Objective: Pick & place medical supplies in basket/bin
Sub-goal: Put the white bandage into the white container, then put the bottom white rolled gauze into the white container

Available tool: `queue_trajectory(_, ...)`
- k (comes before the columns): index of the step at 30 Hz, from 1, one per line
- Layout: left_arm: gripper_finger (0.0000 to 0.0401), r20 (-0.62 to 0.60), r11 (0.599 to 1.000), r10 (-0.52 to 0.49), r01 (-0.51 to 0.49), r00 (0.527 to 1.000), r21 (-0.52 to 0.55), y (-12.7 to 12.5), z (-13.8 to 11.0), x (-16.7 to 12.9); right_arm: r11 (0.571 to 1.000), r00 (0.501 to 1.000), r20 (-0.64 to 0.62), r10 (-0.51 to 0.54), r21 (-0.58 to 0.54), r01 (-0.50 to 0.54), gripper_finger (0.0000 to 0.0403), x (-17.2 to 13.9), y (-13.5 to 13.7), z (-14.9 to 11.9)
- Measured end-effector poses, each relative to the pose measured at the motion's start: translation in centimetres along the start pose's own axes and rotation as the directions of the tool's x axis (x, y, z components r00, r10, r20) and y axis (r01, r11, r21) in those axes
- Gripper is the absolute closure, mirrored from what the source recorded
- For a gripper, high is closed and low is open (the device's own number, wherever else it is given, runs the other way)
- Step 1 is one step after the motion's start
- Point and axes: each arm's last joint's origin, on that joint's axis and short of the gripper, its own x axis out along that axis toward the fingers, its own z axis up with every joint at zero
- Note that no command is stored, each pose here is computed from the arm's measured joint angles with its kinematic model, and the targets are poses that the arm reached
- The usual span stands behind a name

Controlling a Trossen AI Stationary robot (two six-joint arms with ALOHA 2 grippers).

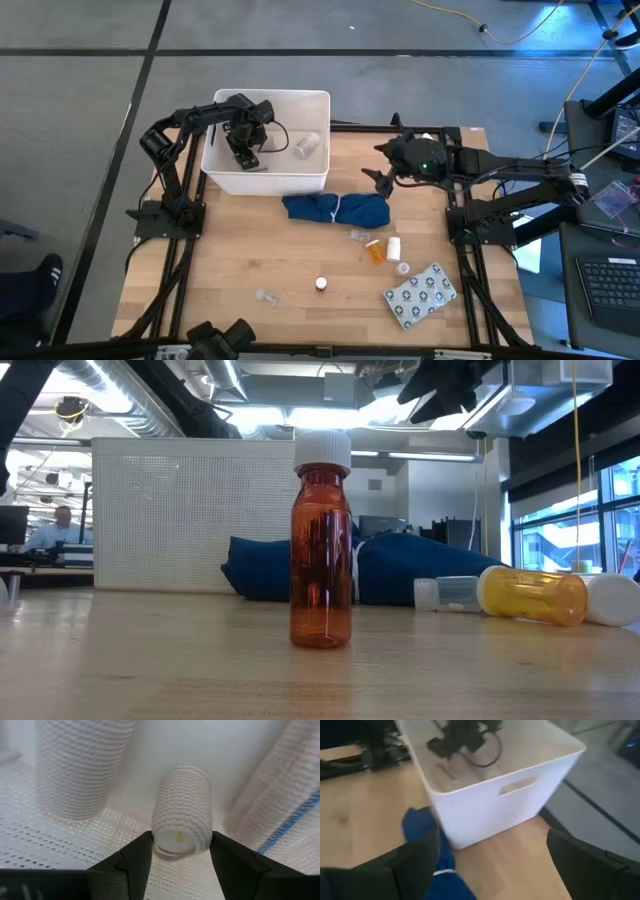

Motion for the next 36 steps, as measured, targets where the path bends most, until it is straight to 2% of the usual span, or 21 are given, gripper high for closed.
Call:
queue_trajectory(3, 0.0203, -0.002, 1.0, 0.007, -0.007, 1.0, 0.0, 0.0, 0.0, 0.0, 1.0, 1.0, -0.019, 0.011, 0.026, -0.011, 0.0042, 0.0, 0.0, -0.2)
queue_trajectory(11, 0.014, -0.036, 0.999, 0.045, -0.046, 0.998, -0.027, 0.1, -0.3, -0.1, 0.999, 0.997, -0.078, -0.003, 0.041, 0.006, 0.0042, 0.0, -0.1, -0.8)
queue_trajectory(16, 0.0138, -0.064, 0.999, -0.002, 0.0, 0.998, -0.038, 0.1, -0.7, -1.7, 0.984, 0.988, -0.106, -0.117, 0.125, 0.13, 0.0042, -0.4, -1.2, -1.1)
queue_trajectory(22, 0.014, 0.058, 0.996, 0.043, -0.038, 0.997, -0.083, 0.6, -1.1, -5.8, 0.958, 0.977, -0.127, -0.17, 0.211, 0.194, 0.0042, -1.4, -2.7, -1.3)
queue_trajectory(24, 0.014, 0.123, 0.993, 0.063, -0.05, 0.99, -0.102, 0.7, -1.5, -7.5, 0.965, 0.977, -0.14, -0.16, 0.187, 0.185, 0.0042, -1.5, -3.0, -1.4)
queue_trajectory(27, 0.0141, 0.225, 0.988, 0.094, -0.063, 0.97, -0.144, 0.8, -2.4, -10.2, 0.988, 0.977, -0.181, -0.113, 0.083, 0.129, 0.0042, -1.5, -2.9, -1.7)
queue_trajectory(29, 0.0141, 0.314, 0.983, 0.108, -0.053, 0.943, -0.176, 0.8, -3.1, -11.9, 0.99, 0.972, -0.205, -0.113, 0.065, 0.129, 0.0042, -1.3, -2.8, -1.9)
queue_trajectory(32, 0.0141, 0.494, 0.98, 0.098, 0.003, 0.864, -0.199, 0.4, -4.5, -14.4, 0.988, 0.948, -0.284, -0.144, 0.019, 0.156, 0.0042, -0.9, -3.0, -2.6)
queue_trajectory(34, 0.0141, 0.624, 0.98, 0.083, 0.049, 0.777, -0.193, 0.1, -5.6, -16.1, 0.985, 0.918, -0.358, -0.168, -0.024, 0.171, 0.0042, -0.5, -3.1, -3.3)
queue_trajectory(36, 0.0141, 0.738, 0.979, 0.059, 0.105, 0.672, -0.173, -0.3, -6.9, -17.9, 0.973, 0.874, -0.432, -0.221, -0.031, 0.231, 0.0042, 0.1, -3.4, -4.0)
